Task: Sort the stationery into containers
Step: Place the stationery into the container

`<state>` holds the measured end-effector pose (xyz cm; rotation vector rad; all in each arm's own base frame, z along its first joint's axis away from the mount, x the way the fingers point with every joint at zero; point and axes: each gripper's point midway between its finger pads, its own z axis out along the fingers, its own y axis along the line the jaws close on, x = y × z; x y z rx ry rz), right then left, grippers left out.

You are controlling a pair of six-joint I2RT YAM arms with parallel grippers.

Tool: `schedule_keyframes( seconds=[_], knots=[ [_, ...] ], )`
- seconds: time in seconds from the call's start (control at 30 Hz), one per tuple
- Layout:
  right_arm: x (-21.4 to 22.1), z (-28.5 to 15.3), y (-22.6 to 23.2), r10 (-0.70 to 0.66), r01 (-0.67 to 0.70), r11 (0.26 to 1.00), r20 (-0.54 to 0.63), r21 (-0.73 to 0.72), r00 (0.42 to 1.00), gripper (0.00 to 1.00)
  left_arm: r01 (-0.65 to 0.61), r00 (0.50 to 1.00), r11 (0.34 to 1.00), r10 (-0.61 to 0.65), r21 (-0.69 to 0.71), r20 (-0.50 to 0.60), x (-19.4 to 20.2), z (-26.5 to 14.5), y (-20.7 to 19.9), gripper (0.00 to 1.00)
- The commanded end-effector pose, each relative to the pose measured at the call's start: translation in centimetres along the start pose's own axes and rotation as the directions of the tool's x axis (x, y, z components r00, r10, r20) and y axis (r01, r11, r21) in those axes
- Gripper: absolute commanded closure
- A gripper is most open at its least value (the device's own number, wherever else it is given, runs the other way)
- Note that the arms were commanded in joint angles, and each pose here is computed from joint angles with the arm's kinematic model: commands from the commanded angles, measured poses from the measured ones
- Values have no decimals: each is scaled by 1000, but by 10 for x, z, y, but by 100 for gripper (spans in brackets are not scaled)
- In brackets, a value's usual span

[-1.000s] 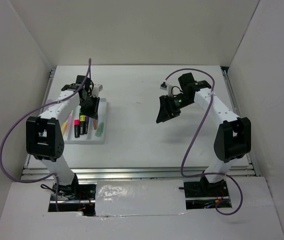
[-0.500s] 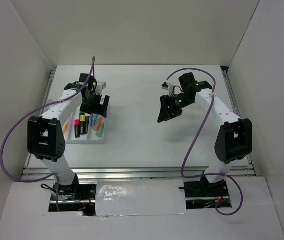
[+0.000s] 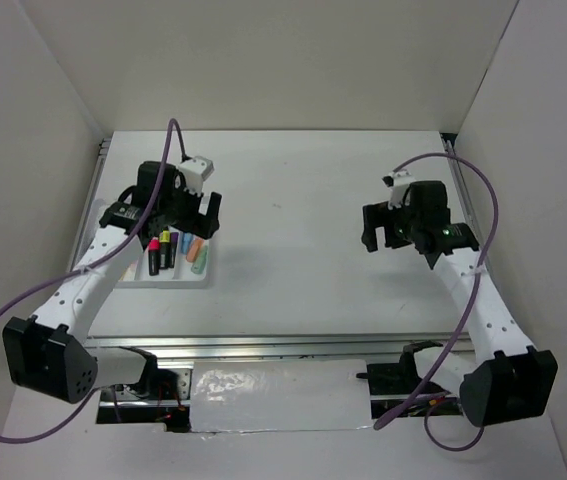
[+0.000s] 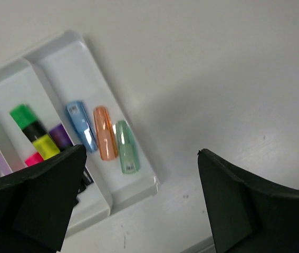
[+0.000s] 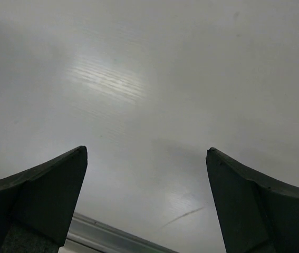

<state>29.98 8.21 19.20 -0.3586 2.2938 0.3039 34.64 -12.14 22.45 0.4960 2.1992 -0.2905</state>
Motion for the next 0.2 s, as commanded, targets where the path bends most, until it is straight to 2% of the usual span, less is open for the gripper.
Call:
schedule_keyframes(
  seconds=[0.0, 0.17],
  knots=[
    [0, -12, -43, -13, -9, 979, 105, 201, 994, 0, 6, 999, 999, -4, -34, 54, 10, -9, 3, 1],
    [28, -36, -61, 47, -91, 955, 159, 281, 986, 0, 62, 988, 995, -51, -76, 144, 26, -29, 9, 0]
  ],
)
